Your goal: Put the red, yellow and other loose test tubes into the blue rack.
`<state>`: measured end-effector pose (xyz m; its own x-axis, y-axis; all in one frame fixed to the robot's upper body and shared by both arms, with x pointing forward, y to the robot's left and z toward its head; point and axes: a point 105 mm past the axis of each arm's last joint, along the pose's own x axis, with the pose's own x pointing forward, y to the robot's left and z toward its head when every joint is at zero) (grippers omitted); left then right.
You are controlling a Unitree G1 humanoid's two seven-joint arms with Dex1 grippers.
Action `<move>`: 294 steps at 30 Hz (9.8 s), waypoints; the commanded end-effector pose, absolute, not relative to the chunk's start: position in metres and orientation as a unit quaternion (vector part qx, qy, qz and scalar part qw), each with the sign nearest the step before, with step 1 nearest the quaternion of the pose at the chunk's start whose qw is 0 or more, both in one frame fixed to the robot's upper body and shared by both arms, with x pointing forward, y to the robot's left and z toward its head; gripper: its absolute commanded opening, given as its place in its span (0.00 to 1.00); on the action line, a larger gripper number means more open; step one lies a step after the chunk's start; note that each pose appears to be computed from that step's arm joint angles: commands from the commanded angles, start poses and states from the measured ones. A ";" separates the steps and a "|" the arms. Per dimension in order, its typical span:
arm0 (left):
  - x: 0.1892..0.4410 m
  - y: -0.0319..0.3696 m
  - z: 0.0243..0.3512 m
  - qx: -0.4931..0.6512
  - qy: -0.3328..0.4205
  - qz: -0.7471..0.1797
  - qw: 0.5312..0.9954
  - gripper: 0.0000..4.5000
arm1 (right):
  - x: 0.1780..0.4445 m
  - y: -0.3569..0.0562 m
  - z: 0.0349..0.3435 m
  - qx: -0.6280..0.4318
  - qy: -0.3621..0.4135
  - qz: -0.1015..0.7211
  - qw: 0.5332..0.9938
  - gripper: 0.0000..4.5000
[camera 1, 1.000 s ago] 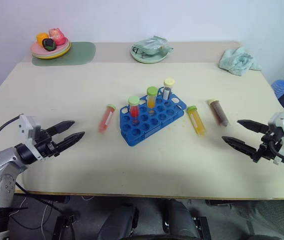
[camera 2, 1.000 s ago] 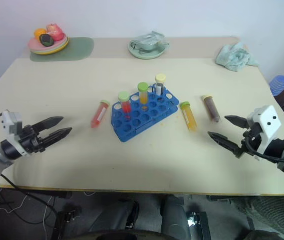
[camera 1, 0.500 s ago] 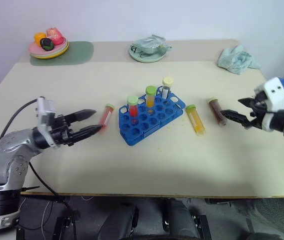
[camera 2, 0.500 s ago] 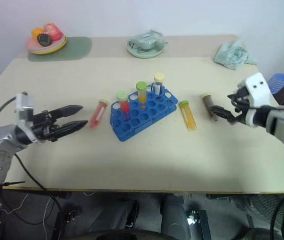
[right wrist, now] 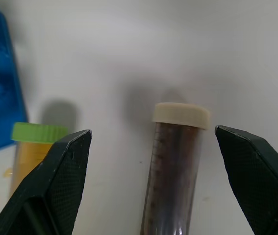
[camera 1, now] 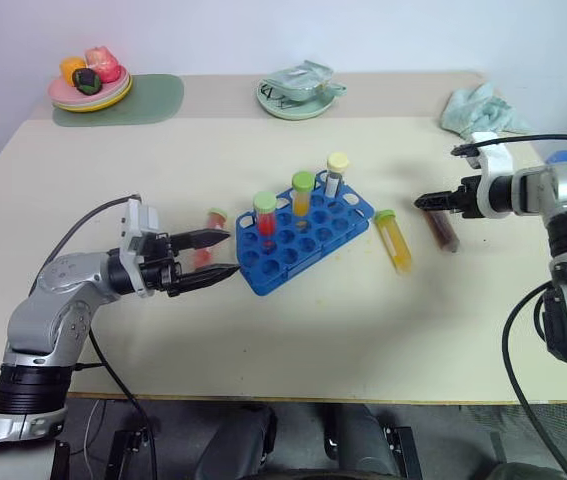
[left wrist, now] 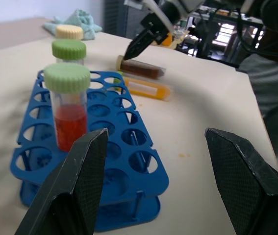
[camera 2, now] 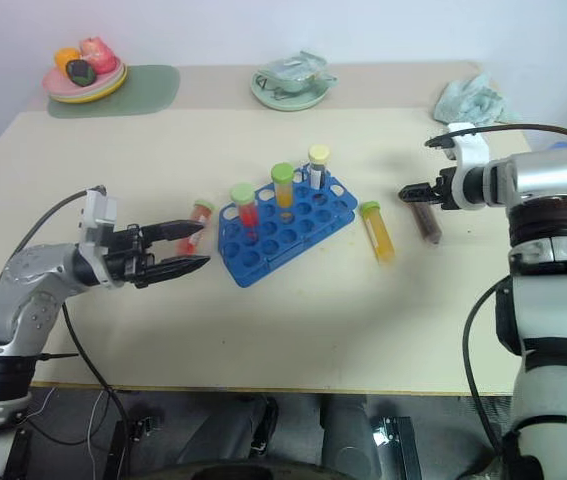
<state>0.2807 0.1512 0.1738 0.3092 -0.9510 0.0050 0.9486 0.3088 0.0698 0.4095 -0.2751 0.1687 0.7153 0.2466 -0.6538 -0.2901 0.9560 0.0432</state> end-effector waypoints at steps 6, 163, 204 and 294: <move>0.276 0.147 0.181 0.033 -0.043 -0.590 0.805 0.72 | 0.414 -0.280 0.144 -0.137 0.384 0.151 0.900 0.72; 0.272 0.139 0.157 0.006 -0.027 -0.562 0.827 0.72 | 0.315 -0.078 0.242 0.036 -0.170 0.483 0.858 0.19; 0.259 0.161 0.162 -0.005 -0.020 -0.511 0.860 0.72 | 0.372 -0.040 0.193 0.183 -0.284 0.414 0.845 0.19; 0.389 0.195 0.185 -0.113 0.349 -0.024 0.930 0.72 | 0.297 -0.124 0.273 -0.224 -0.058 0.564 0.792 0.99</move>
